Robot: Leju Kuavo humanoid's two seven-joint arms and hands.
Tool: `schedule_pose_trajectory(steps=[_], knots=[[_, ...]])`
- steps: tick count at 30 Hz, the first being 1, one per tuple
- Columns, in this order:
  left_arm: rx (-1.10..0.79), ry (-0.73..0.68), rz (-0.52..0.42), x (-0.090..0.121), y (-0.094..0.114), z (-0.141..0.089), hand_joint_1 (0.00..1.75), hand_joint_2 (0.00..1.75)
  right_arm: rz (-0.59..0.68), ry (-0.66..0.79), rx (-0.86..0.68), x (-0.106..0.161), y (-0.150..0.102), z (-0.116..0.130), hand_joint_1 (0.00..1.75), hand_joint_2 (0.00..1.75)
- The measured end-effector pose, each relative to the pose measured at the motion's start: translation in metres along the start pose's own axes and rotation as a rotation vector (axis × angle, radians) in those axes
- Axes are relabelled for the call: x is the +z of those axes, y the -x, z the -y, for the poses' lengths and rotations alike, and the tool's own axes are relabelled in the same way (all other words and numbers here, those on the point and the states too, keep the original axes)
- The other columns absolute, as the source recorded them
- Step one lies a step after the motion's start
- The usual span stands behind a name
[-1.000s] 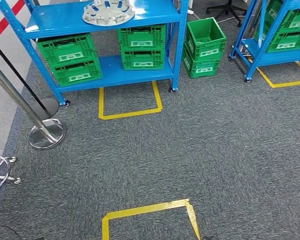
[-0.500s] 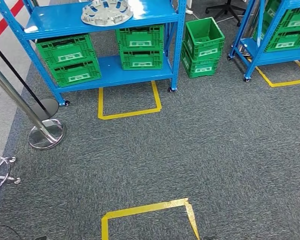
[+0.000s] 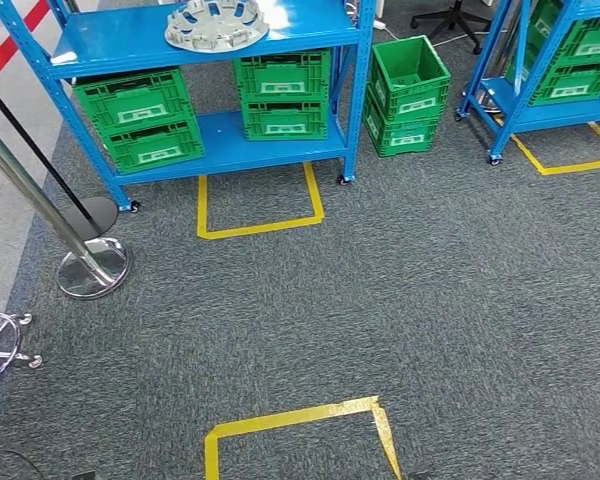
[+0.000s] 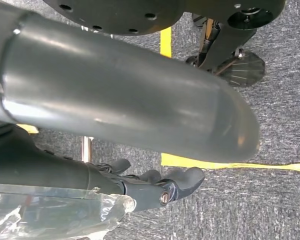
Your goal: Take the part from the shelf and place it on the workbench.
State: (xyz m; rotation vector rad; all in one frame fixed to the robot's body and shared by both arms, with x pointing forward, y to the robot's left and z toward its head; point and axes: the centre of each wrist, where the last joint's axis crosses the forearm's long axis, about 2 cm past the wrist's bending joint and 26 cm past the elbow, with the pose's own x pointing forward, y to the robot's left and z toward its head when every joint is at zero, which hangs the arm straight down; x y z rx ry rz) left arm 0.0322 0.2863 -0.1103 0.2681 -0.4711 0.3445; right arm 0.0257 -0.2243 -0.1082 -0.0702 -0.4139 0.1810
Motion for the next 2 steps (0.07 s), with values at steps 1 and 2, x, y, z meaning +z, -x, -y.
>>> schedule_pose_trajectory(steps=[1, 2], knots=[[0.000, 0.001, 0.000, 0.0002, 0.0002, 0.0005, 0.00, 0.00, 0.000, 0.001, 0.001, 0.0000, -0.0001, -0.0001, 0.00, 0.00], [0.000, 0.001, 0.000, 0.0003, 0.0002, 0.0008, 0.00, 0.00, 0.001, 0.002, 0.002, 0.0000, -0.0001, -0.0002, 0.00, 0.00]])
